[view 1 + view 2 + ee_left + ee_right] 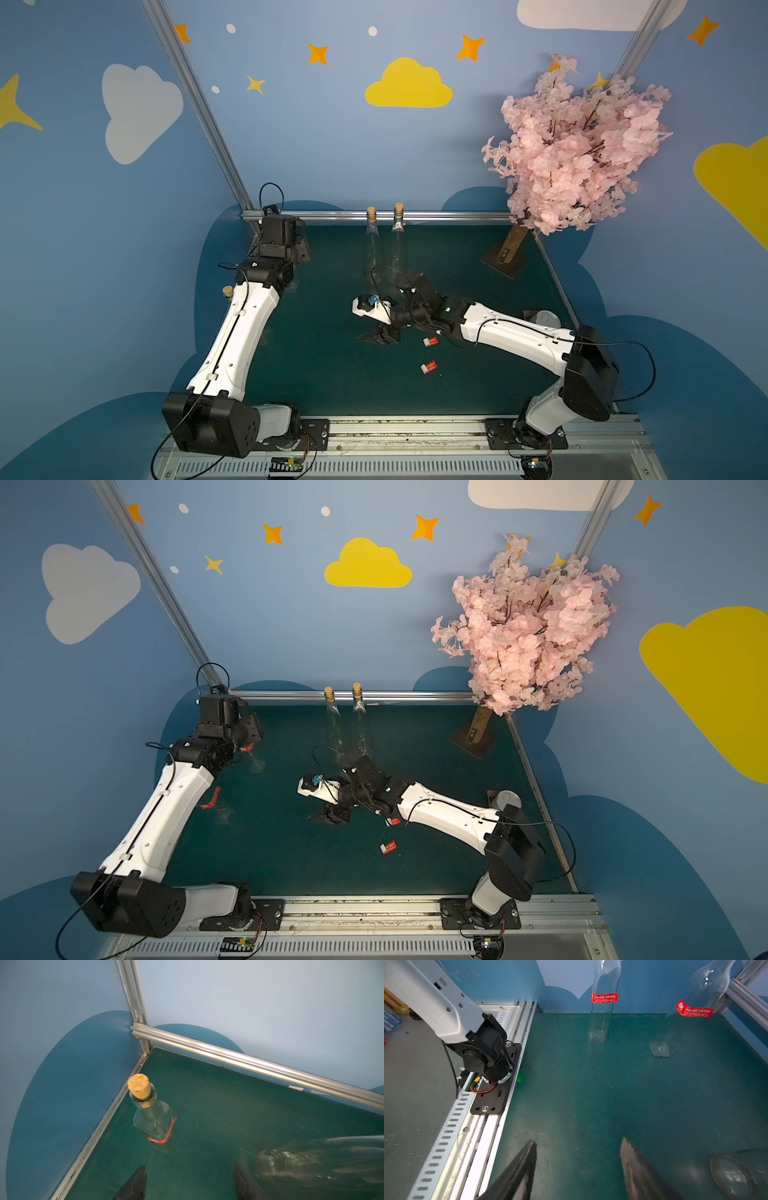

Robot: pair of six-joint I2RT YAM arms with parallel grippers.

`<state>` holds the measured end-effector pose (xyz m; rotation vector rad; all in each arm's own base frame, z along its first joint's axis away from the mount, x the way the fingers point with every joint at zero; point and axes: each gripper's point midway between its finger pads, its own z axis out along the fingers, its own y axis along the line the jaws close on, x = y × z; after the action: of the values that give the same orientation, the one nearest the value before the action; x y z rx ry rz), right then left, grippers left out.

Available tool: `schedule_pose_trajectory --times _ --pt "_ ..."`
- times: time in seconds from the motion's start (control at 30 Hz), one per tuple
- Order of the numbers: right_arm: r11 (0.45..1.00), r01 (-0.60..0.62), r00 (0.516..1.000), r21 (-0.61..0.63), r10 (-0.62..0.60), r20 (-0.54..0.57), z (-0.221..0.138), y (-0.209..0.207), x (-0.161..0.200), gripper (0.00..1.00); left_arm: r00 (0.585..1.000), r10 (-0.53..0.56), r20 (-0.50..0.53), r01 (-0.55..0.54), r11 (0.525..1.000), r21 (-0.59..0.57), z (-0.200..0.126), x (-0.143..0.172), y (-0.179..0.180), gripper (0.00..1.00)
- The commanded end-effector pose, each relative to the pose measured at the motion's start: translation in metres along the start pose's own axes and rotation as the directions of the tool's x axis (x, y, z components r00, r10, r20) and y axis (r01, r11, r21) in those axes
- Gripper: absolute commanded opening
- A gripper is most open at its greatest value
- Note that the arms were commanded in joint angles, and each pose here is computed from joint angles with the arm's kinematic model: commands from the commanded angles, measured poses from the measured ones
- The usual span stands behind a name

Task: Remove the label from the bottle
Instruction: Pick up the bottle from the center of the board.

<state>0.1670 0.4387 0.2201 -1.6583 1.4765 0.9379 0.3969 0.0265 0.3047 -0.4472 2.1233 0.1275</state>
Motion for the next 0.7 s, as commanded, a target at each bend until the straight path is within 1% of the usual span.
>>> schedule_pose_trajectory --times 0.0,0.1,0.33,0.67 --pt "0.999 0.000 1.000 -0.039 0.000 0.009 0.005 0.006 -0.002 0.66 0.999 -0.027 -0.019 0.025 0.998 -0.062 0.007 -0.008 0.015 0.65" --pt "0.999 -0.014 1.000 -0.048 0.014 0.005 0.008 0.006 0.000 0.66 1.000 -0.015 -0.017 0.014 0.994 -0.111 0.017 -0.016 0.022 0.65" --pt "0.998 -0.022 1.000 -0.051 0.022 -0.003 0.010 0.005 0.004 0.67 1.000 -0.018 -0.009 0.016 0.983 -0.181 0.038 -0.028 0.036 0.63" --pt "0.998 -0.027 0.999 -0.056 0.026 -0.018 0.008 0.006 0.006 0.68 1.000 -0.005 -0.022 0.000 0.975 -0.222 0.072 -0.032 0.043 0.61"
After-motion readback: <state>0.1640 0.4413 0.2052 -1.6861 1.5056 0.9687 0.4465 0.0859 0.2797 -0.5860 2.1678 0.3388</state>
